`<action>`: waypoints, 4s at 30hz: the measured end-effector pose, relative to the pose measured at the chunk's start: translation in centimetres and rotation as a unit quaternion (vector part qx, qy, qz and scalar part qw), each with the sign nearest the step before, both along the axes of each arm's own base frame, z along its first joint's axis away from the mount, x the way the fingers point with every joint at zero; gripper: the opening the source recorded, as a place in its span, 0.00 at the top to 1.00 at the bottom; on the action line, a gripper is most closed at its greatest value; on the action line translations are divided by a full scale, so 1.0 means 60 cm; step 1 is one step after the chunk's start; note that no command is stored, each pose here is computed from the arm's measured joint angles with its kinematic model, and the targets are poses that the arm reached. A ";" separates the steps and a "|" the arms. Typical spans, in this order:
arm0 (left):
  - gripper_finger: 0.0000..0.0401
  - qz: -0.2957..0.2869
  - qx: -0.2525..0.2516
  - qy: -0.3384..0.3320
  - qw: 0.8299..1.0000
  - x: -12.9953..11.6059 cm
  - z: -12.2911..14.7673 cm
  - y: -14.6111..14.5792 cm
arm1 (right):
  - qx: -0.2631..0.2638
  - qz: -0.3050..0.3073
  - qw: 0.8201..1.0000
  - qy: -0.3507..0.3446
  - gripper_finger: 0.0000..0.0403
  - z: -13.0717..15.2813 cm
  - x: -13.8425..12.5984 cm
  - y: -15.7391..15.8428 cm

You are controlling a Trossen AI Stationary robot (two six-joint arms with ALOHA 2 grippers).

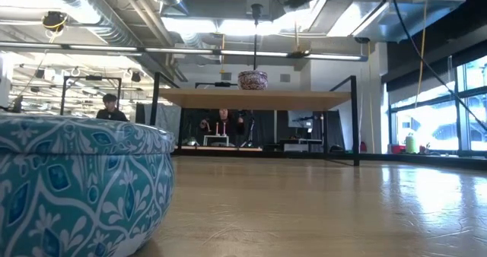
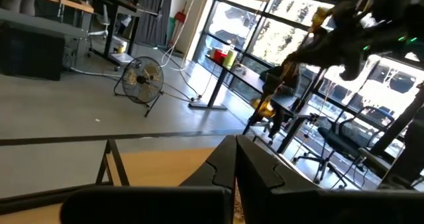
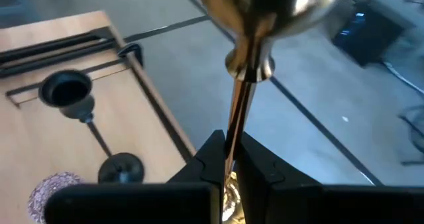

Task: Pick & Place candle stick holders
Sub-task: Put the gold candle holder on the shelf

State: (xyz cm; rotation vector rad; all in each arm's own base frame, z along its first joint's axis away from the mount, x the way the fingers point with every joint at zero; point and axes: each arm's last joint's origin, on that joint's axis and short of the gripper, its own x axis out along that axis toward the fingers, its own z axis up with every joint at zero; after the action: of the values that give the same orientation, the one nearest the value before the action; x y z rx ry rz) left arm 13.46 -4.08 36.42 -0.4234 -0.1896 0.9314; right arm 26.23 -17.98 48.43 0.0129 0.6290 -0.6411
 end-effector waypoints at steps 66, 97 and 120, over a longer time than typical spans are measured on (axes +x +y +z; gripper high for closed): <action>1.00 0.003 -0.025 -0.032 0.999 0.003 0.001 0.005 | 0.061 0.003 0.998 -0.021 0.94 -0.202 -0.026 -0.002; 0.99 0.003 -0.021 -0.027 0.999 0.003 0.000 0.005 | 0.069 0.017 0.997 -0.024 0.88 -0.202 -0.025 0.000; 1.00 -0.001 -0.022 -0.026 0.999 0.003 0.000 0.005 | 0.096 0.021 0.995 -0.011 0.65 -0.208 -0.030 0.004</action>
State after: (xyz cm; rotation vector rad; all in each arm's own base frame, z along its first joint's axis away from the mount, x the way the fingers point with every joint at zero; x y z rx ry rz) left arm 13.65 -3.80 36.45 -0.4888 -0.2171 0.9246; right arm 24.45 -17.73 35.96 0.1846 0.6651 -0.5366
